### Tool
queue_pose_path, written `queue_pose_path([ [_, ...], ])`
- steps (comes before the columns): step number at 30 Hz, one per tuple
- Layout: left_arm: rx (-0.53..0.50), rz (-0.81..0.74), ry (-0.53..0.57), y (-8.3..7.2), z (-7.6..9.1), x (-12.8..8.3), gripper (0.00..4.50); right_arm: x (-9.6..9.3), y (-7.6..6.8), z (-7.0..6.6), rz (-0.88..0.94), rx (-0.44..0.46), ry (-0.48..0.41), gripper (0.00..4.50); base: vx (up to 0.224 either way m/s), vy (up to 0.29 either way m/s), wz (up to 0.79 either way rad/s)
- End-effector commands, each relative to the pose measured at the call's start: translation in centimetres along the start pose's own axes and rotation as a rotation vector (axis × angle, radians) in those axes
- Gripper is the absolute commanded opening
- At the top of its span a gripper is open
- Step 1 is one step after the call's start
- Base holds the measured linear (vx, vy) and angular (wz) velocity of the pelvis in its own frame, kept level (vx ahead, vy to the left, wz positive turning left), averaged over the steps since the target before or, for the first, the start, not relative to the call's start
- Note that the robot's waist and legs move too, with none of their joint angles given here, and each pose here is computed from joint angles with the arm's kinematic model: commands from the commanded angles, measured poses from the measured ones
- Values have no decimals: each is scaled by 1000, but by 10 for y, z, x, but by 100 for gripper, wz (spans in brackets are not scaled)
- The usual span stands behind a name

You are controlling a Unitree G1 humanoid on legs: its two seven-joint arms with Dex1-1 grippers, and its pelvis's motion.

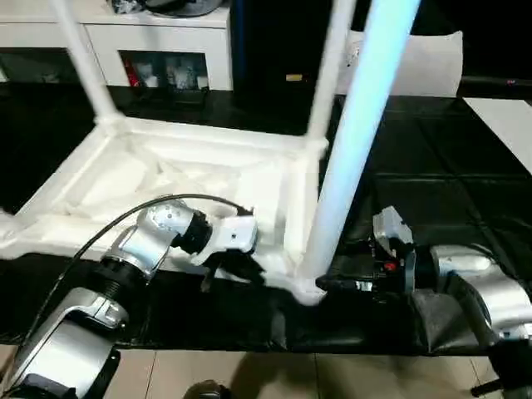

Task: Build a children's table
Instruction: Rotate leg to tighten

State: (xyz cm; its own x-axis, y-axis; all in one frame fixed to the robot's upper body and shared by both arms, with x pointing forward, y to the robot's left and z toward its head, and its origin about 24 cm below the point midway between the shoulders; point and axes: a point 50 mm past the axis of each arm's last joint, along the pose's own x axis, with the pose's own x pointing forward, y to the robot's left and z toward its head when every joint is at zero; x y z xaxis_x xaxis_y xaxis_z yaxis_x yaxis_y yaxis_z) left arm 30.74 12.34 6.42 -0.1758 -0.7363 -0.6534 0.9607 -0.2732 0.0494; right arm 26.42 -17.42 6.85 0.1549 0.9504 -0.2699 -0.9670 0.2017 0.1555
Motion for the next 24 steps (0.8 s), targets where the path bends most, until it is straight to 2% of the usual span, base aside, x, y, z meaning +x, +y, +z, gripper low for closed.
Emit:
queue_pose_path([
  [1, 85, -110, 26, -3, 10, 9, 0, 3, 1, 4, 53, -14, 1, 311, 0, 0, 0],
  [13, 106, -137, 24, -4, 12, 13, 0, 10, 8, 2, 158, 17, 11, 210, 0, 0, 0],
  [18, 87, -96, 19, -2, 11, 12, 0, 12, 11, 2, 159, 32, -2, 197, 0, 0, 0],
  [23, 17, -4, -12, 5, 11, 13, 0, 16, 14, 2, 96, 61, -55, 197, 0, 0, 0],
  [24, -14, 40, -27, 8, 11, 14, 0, 20, 12, 2, 40, 69, -71, 197, 0, 0, 0],
])
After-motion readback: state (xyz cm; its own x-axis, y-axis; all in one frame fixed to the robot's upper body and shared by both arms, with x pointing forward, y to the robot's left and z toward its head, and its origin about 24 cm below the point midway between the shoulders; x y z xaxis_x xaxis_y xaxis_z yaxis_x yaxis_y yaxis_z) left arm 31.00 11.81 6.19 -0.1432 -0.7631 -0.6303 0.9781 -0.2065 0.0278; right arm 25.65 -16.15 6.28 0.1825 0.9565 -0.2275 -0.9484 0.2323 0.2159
